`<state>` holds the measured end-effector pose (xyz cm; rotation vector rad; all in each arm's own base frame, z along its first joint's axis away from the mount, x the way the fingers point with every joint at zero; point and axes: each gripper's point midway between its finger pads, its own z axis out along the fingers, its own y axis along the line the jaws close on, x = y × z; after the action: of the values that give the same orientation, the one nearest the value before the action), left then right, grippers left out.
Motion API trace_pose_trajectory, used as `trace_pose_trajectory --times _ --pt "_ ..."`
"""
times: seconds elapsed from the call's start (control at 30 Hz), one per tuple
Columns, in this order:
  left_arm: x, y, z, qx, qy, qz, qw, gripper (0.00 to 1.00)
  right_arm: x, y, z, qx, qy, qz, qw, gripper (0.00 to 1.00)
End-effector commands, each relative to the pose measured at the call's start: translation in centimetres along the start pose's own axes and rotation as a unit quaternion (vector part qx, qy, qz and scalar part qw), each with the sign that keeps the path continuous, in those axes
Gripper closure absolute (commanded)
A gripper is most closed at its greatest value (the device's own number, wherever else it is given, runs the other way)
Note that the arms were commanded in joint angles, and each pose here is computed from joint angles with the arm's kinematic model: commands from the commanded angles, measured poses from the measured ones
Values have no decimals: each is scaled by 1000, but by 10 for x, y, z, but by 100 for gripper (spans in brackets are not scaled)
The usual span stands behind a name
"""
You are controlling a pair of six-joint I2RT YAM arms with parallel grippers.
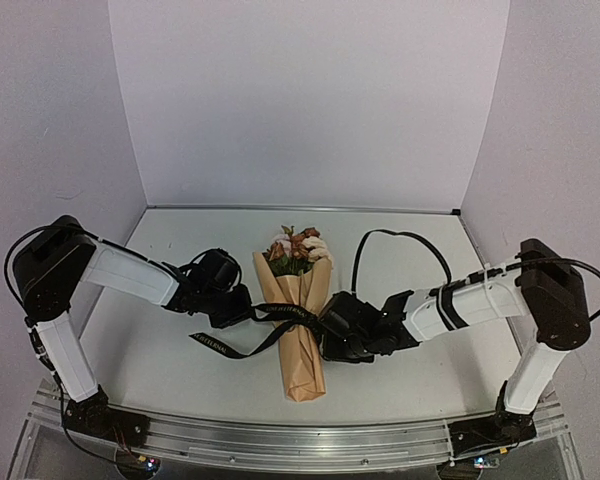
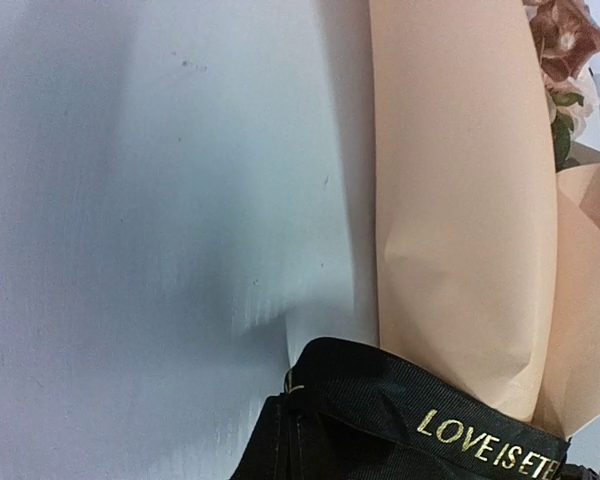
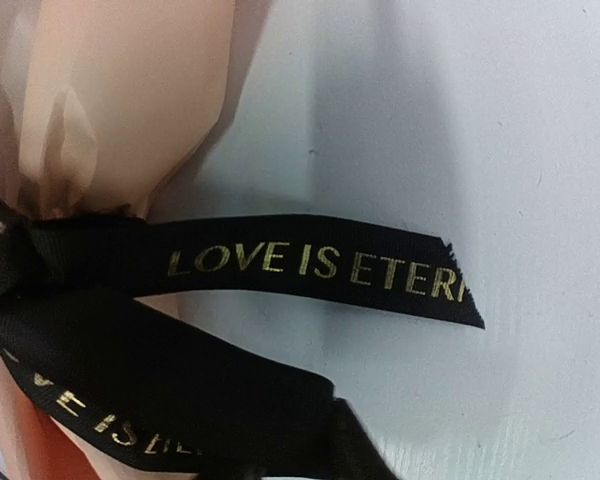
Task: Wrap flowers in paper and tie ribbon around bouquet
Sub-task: Tie the half-tied ribbon around the folded bouquet.
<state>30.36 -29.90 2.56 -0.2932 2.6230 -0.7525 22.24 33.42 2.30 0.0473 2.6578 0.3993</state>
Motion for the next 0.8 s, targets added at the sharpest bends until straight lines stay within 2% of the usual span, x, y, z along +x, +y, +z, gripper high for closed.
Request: trace_pose_trajectory --times 0.0,0.3,0.57,0.63,0.77 --pt "-36 -25 -15 18 -71 22 997 100 -17 -1 -7 24 -25 -22 999 99" --pt "-55 -10 -34 1 -100 37 994 100 -49 -32 -41 131 -77 -110 982 100" --pt "-65 -8 -45 5 -109 56 992 100 -83 -36 -62 214 -117 -211 947 99" --pt "-64 -9 -46 7 -107 59 992 100 -89 -34 -62 225 -121 -231 939 94" --pt "-61 -11 -46 15 -98 65 993 100 -92 -28 -56 215 -104 -233 943 74"
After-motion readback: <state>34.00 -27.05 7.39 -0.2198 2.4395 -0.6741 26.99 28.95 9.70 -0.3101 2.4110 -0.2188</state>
